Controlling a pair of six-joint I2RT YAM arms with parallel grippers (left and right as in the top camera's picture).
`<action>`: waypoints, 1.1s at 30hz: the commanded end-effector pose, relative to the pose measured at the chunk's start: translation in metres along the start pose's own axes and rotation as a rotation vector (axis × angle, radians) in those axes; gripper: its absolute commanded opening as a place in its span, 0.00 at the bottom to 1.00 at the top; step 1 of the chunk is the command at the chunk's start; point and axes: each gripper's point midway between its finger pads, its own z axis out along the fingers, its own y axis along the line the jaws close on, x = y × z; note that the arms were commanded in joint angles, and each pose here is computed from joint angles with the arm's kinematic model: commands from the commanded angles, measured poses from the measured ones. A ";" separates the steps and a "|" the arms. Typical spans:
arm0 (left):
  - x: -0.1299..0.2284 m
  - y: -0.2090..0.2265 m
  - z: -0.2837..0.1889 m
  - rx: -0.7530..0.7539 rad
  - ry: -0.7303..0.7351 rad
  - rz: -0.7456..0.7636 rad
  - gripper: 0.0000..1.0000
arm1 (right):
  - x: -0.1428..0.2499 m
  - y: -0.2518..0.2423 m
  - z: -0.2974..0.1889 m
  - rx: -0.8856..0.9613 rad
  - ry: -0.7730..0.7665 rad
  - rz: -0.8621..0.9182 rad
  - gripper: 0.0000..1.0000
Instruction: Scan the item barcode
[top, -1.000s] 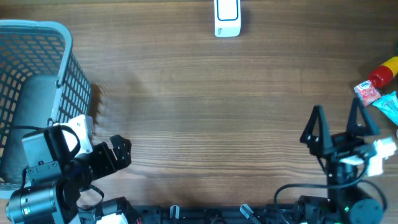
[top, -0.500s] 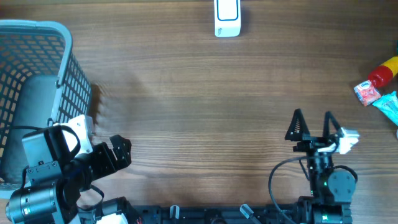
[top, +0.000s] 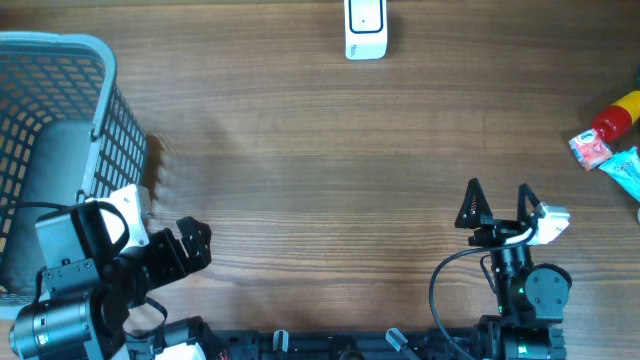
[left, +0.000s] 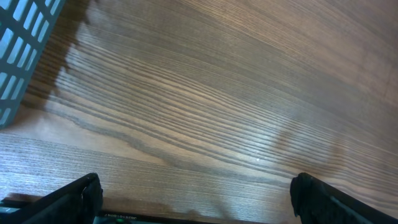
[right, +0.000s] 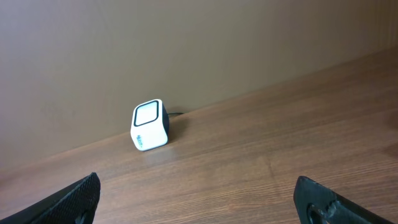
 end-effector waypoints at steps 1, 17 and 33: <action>-0.001 0.000 -0.001 -0.002 -0.007 -0.005 1.00 | -0.002 0.001 -0.001 0.001 -0.013 -0.018 1.00; -0.042 -0.097 -0.103 0.442 -0.788 0.465 1.00 | -0.002 0.001 -0.001 0.001 -0.013 -0.018 1.00; -0.033 -0.061 0.066 0.377 -1.076 0.675 1.00 | -0.002 0.001 -0.001 0.001 -0.013 -0.018 1.00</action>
